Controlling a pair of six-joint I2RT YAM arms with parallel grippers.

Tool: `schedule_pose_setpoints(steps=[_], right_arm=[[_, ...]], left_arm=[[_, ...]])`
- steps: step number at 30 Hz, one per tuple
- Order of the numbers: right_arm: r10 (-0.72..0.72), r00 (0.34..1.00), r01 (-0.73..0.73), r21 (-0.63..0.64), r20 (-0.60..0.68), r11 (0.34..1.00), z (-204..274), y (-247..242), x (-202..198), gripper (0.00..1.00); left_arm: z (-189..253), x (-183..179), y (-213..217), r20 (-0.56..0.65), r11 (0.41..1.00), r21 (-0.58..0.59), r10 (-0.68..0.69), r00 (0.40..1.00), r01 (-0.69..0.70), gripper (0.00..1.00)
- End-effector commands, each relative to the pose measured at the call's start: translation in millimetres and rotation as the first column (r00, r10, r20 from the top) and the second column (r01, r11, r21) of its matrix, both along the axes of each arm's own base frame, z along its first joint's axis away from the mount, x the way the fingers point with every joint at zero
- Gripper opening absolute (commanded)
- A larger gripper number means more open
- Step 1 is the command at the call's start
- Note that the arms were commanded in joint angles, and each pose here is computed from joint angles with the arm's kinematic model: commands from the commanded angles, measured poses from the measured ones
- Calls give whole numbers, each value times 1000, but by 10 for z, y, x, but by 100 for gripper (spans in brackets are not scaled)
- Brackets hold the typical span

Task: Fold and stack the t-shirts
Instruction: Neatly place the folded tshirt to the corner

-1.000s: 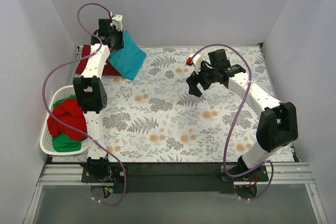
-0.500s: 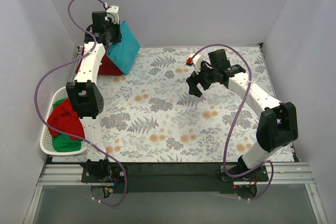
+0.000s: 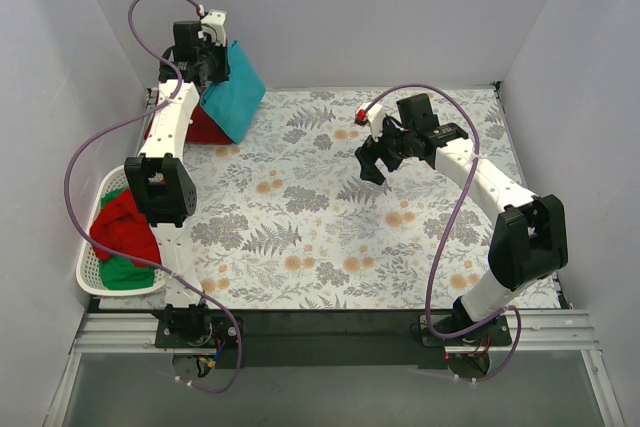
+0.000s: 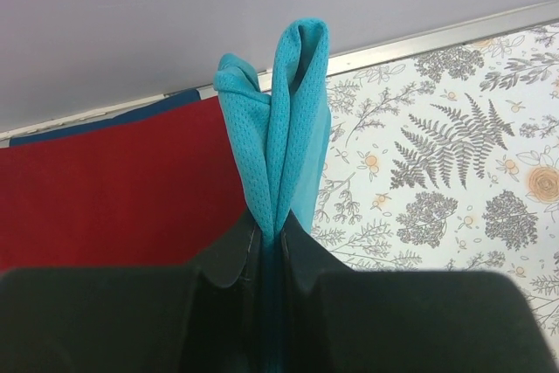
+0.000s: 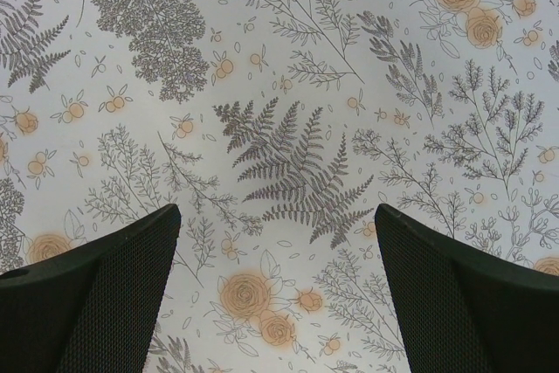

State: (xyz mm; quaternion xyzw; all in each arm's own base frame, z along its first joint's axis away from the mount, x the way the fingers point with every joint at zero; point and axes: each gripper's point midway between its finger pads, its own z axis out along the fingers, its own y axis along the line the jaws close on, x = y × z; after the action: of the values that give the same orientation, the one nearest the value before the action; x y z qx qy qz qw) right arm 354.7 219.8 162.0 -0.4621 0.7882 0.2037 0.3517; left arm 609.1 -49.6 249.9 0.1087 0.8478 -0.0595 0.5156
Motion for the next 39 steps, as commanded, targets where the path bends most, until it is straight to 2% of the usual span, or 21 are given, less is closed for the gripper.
schedule_pose_setpoints(steps=[1,14,17,23,32,39], right_arm=[[5,999,-5,11,41,1000,134,-9,11,98],[8,1000,-9,20,16,1000,83,35,40,98],[10,1000,-11,23,8,1000,67,51,50,98],[11,1000,-11,23,-1,1000,38,56,46,98],[12,1000,-11,27,-20,1000,-9,82,71,98],[7,1000,-7,22,-20,1000,-23,92,119,98]], left_arm=[[622,-141,113,115,999,31,9,993,-13,0],[588,-106,291,115,997,74,24,993,-33,0],[491,-55,566,104,994,90,60,993,-70,0],[234,63,816,59,996,68,51,997,-55,0],[-142,255,1093,43,987,149,59,997,-65,0],[-234,401,1318,87,978,192,62,994,-78,0]])
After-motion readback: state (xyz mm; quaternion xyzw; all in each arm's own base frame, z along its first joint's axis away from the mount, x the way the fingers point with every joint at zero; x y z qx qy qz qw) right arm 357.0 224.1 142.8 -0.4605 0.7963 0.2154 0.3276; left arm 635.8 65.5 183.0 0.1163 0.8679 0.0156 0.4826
